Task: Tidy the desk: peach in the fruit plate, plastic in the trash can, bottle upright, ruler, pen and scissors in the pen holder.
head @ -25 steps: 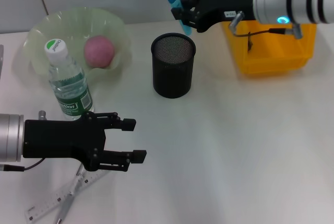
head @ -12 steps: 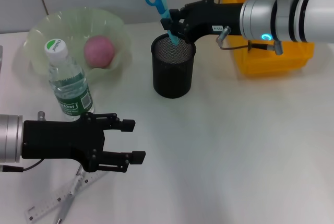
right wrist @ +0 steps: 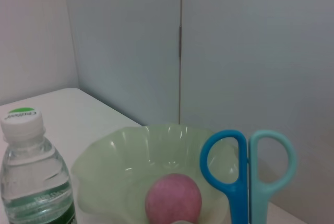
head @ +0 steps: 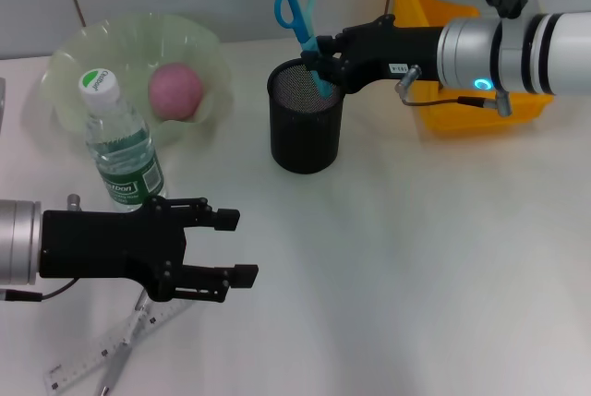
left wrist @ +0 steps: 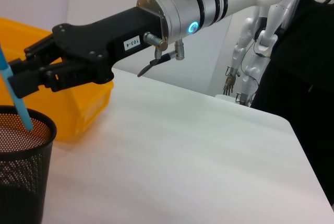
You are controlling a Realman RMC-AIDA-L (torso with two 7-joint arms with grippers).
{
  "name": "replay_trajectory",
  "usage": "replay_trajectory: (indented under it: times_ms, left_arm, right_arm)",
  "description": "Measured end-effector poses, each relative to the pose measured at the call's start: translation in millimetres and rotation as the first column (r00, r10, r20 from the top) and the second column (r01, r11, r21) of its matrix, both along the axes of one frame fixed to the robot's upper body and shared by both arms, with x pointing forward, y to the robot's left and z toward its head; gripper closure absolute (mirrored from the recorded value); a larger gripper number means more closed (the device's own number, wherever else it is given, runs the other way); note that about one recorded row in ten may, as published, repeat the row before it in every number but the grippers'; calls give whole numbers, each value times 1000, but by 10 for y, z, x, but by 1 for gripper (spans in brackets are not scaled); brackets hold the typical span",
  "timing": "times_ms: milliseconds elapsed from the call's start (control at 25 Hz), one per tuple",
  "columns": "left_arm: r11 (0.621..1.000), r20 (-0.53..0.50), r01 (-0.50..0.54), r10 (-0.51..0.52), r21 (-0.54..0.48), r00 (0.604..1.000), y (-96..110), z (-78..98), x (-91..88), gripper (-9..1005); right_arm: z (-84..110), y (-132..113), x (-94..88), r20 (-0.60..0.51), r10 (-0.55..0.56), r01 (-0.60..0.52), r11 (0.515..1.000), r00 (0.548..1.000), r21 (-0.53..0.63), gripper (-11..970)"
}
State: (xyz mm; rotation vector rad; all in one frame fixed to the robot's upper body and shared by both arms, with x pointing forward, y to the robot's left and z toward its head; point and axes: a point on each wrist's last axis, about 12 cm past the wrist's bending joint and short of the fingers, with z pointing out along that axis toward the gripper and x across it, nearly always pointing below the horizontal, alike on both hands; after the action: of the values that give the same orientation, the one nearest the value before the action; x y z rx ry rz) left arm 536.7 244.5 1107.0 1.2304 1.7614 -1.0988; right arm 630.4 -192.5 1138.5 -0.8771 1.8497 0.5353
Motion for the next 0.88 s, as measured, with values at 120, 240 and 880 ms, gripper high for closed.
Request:
replay_trajectory:
  times_ms: [120,240,880]
  left_arm:
    - [1000,2,0,0,0,1000,-4,3,5,224]
    - [1000,3,0,0,1,1000,-5,4,7,224]
    - [1000,5,2,-2,2,1000,-2,9,12,225]
  right_arm:
    - [0,-1,0,0,0,0,1000,1000,0,687]
    - [-4,3,-2,-1,2,-2,1000,1000,-1,683]
    - [180,-131,-156,43,12,-16,997,999,81,526]
